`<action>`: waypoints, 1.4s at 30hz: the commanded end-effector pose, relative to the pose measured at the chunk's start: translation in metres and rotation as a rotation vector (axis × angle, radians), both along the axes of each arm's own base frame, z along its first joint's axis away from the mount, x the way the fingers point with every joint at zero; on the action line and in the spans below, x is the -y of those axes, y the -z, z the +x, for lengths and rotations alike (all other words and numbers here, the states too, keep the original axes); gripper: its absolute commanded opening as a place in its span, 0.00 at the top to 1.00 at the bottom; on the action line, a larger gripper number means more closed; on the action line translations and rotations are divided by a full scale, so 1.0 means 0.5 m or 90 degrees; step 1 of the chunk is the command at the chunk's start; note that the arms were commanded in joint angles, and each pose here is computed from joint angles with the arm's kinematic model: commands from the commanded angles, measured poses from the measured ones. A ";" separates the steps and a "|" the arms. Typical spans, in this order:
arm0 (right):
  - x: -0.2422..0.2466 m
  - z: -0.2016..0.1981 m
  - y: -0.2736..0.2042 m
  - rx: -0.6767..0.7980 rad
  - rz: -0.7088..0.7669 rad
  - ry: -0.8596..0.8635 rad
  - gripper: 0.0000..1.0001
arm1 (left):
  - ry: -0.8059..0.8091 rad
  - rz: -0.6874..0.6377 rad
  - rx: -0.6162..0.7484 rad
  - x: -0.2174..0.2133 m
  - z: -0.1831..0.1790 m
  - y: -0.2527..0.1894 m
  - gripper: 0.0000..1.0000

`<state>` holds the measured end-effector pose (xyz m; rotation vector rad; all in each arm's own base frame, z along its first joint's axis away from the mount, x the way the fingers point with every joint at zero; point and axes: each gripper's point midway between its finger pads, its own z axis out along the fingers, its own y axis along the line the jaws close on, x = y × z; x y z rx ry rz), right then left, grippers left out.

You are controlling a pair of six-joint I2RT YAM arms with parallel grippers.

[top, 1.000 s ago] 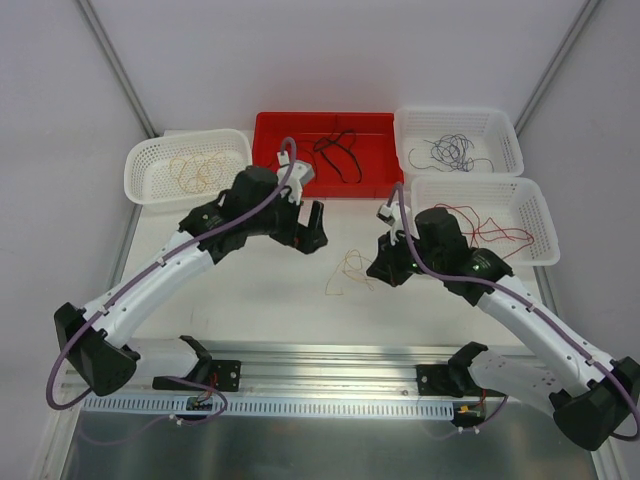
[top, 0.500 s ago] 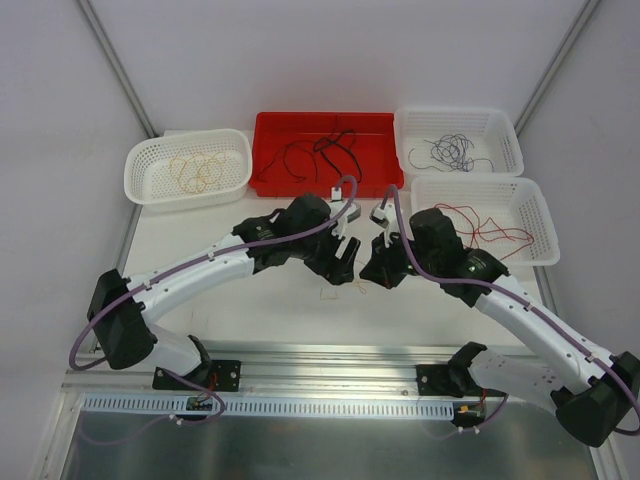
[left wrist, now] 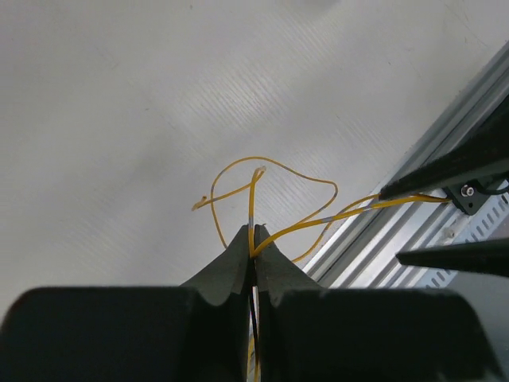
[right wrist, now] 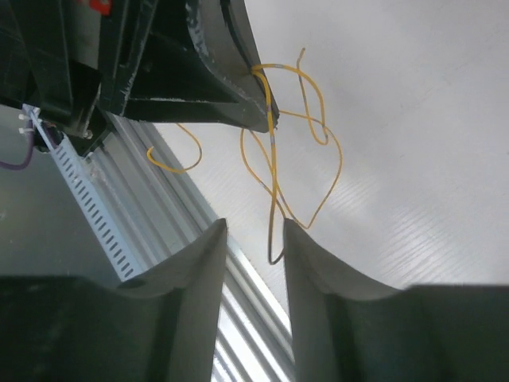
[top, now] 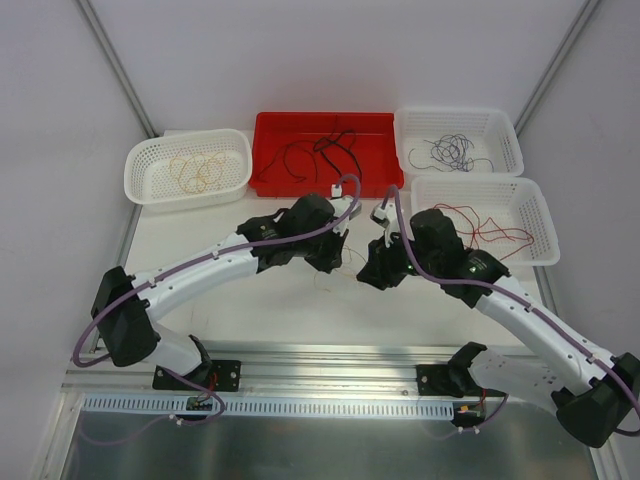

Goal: Untangle the cables

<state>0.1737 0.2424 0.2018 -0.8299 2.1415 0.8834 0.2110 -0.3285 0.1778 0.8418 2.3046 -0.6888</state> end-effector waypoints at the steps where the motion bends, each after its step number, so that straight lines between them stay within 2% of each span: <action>1: 0.004 0.006 -0.027 0.038 0.011 0.009 0.60 | -0.042 -0.014 0.071 -0.023 0.043 -0.056 1.00; 2: 0.008 0.007 -0.030 0.043 0.009 0.013 0.50 | -0.053 -0.013 0.073 -0.033 0.052 -0.059 1.00; 5: 0.035 0.011 -0.026 0.053 -0.028 0.036 0.40 | -0.110 -0.007 0.077 -0.078 0.100 -0.061 1.00; 10: 0.096 0.024 -0.020 0.075 -0.110 0.098 0.28 | -0.233 -0.023 0.091 -0.172 0.207 -0.100 1.00; 17: 0.144 0.025 -0.038 0.106 -0.134 0.150 0.07 | -0.468 -0.003 0.125 -0.369 0.389 -0.136 1.00; 23: 0.186 0.022 -0.043 0.131 -0.166 0.185 0.04 | -0.610 -0.007 0.111 -0.545 0.535 -0.130 1.00; 26: 0.203 0.023 -0.037 0.138 -0.186 0.196 0.03 | -0.655 -0.020 0.089 -0.611 0.598 -0.104 1.00; 27: 0.207 0.022 -0.035 0.137 -0.191 0.198 0.02 | -0.664 -0.013 0.063 -0.624 0.619 -0.062 1.00; 29: 0.212 0.020 -0.035 0.139 -0.196 0.196 0.02 | -0.694 -0.019 0.067 -0.669 0.653 -0.059 0.99; 32: 0.220 0.019 -0.028 0.137 -0.210 0.196 0.02 | -0.706 -0.030 0.040 -0.700 0.694 -0.016 0.85; 33: 0.224 0.018 -0.024 0.135 -0.217 0.196 0.02 | -0.709 -0.032 0.032 -0.707 0.709 0.001 0.72; 35: 0.227 0.019 -0.021 0.135 -0.222 0.198 0.02 | -0.725 -0.024 0.033 -0.731 0.719 0.014 0.59; 37: 0.230 0.021 -0.020 0.133 -0.222 0.202 0.02 | -0.740 -0.019 0.034 -0.747 0.723 0.018 0.37; 39: 0.228 0.022 -0.016 0.130 -0.221 0.200 0.02 | -0.754 -0.018 0.040 -0.762 0.718 0.008 0.27; 40: 0.228 0.022 -0.014 0.129 -0.221 0.200 0.02 | -0.756 -0.020 0.043 -0.766 0.714 0.001 0.16; 42: 0.225 0.023 -0.013 0.124 -0.217 0.201 0.02 | -0.771 -0.010 0.059 -0.776 0.699 -0.021 0.07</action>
